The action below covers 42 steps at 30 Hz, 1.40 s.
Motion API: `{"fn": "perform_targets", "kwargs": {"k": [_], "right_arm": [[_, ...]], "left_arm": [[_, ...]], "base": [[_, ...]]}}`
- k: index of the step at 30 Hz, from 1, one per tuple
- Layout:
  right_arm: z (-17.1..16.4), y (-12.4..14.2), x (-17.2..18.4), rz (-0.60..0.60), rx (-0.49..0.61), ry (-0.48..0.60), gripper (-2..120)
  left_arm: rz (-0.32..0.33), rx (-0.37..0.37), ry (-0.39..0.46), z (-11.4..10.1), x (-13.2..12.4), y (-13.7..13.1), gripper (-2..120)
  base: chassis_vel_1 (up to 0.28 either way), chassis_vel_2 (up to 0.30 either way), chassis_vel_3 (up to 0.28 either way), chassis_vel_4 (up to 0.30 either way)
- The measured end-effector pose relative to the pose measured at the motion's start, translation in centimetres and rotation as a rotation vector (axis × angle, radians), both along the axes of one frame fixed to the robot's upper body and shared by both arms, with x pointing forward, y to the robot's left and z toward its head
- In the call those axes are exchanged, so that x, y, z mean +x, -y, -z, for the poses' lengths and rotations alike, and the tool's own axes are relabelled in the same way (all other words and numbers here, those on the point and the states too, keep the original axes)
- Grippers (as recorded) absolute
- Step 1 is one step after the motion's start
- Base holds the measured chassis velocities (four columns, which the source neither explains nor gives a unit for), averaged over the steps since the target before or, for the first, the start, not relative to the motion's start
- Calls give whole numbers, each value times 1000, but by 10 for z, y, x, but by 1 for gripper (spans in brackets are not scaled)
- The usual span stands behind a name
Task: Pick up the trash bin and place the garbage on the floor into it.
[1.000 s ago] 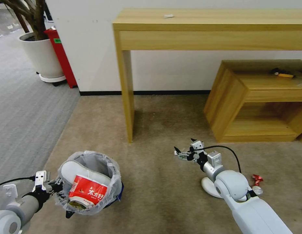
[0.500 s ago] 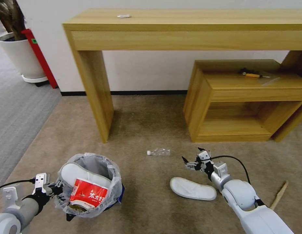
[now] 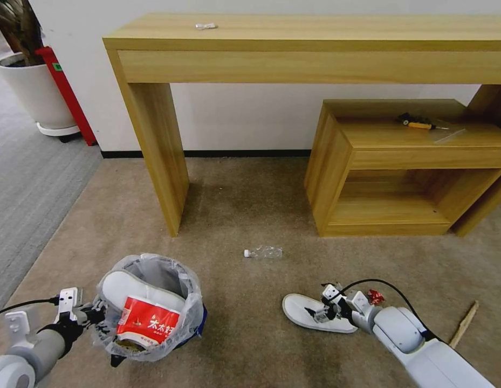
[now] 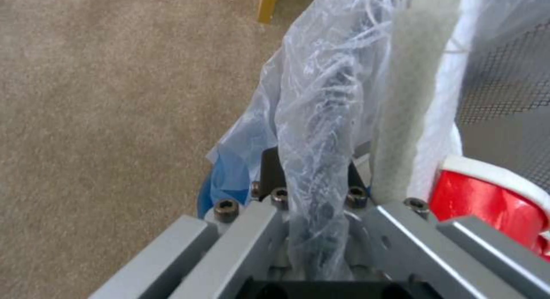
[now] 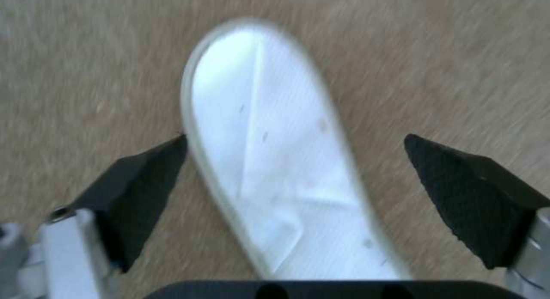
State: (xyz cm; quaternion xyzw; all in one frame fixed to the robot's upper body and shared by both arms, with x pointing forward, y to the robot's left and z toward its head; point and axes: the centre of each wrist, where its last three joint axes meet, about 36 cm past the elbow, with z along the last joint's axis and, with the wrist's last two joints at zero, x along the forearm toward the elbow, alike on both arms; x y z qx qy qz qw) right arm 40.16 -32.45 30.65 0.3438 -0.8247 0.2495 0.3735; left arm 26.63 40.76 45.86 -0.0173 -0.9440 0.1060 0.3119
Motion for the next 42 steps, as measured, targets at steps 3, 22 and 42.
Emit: {"fn": "perform_targets", "kwargs": {"k": [3, 22, 42], "right_arm": [[2, -2, 2, 12, -11, -36, 89], [29, -24, 34, 0, -73, -156, 70], [51, -17, 45, 5, -81, -134, 41]], "left_arm": [[1, 2, 0, 0, 0, 1, 0], [23, 13, -5, -2, -4, 3, 0], [28, 24, -2, -3, -2, 5, 0]], "base": [[0, 0, 0, 0], [0, 0, 0, 0], [0, 0, 0, 0]]}}
